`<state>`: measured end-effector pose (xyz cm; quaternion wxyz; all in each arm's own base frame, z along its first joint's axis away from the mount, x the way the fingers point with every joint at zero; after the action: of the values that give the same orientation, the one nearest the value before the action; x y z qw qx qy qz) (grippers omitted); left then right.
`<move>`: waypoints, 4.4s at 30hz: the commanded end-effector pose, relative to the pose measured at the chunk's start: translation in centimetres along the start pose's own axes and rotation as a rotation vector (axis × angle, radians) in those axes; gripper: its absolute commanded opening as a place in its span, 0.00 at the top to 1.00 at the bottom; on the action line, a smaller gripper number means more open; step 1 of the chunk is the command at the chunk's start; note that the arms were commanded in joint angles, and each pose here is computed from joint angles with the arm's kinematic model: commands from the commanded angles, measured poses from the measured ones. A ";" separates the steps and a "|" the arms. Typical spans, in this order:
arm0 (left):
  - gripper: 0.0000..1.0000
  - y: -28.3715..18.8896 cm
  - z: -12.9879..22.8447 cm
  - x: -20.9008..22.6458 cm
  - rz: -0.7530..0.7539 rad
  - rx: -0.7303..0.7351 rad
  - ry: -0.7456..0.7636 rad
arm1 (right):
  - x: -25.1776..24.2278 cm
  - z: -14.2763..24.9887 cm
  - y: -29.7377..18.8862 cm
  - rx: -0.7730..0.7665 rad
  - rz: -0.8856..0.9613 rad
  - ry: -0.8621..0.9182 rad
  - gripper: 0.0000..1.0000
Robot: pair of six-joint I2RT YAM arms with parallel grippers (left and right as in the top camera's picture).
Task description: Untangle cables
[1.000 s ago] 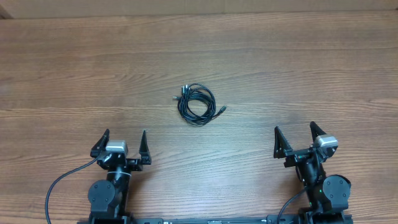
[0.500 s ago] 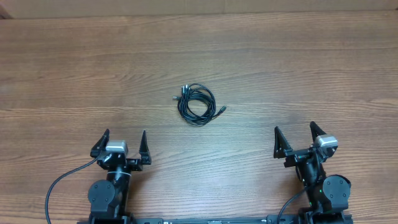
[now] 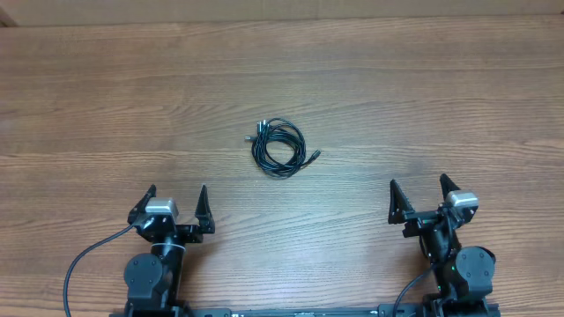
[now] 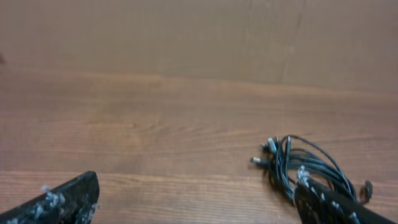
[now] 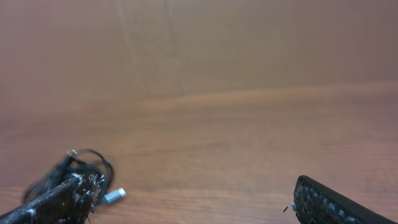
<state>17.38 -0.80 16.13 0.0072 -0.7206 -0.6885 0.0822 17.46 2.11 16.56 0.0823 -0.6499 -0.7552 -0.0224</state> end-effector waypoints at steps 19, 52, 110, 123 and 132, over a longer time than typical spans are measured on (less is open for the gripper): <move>0.00 2.9 -5.2 -0.9 -0.025 0.472 -0.060 | 0.1 -5.7 1.6 0.347 0.126 0.071 0.00; 0.21 15.5 -4.5 -9.0 0.138 0.884 -0.269 | 1.8 -10.8 6.7 0.628 0.061 0.147 0.00; 0.96 15.1 -12.9 -21.8 1.037 0.763 -0.362 | 8.7 -1.3 15.3 0.912 -0.455 0.313 0.17; 0.96 13.8 -17.0 -17.1 0.863 0.621 -0.308 | 4.9 0.2 17.3 0.841 0.083 0.262 0.71; 0.96 11.8 -19.0 -16.4 0.997 0.606 -0.349 | 9.4 -1.0 17.0 0.866 -0.374 0.351 0.51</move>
<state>32.19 -14.97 32.91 0.0688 -0.8734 -0.2535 0.4101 33.43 11.02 15.80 0.4600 -0.5210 -0.6942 0.1874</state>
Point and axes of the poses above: each gripper's point midway between its finger pads, its own y axis out along the fingers, its own x axis along the line the jaws close on, z = x × y, the point moved 7 cm from there along -y, back along the fingers
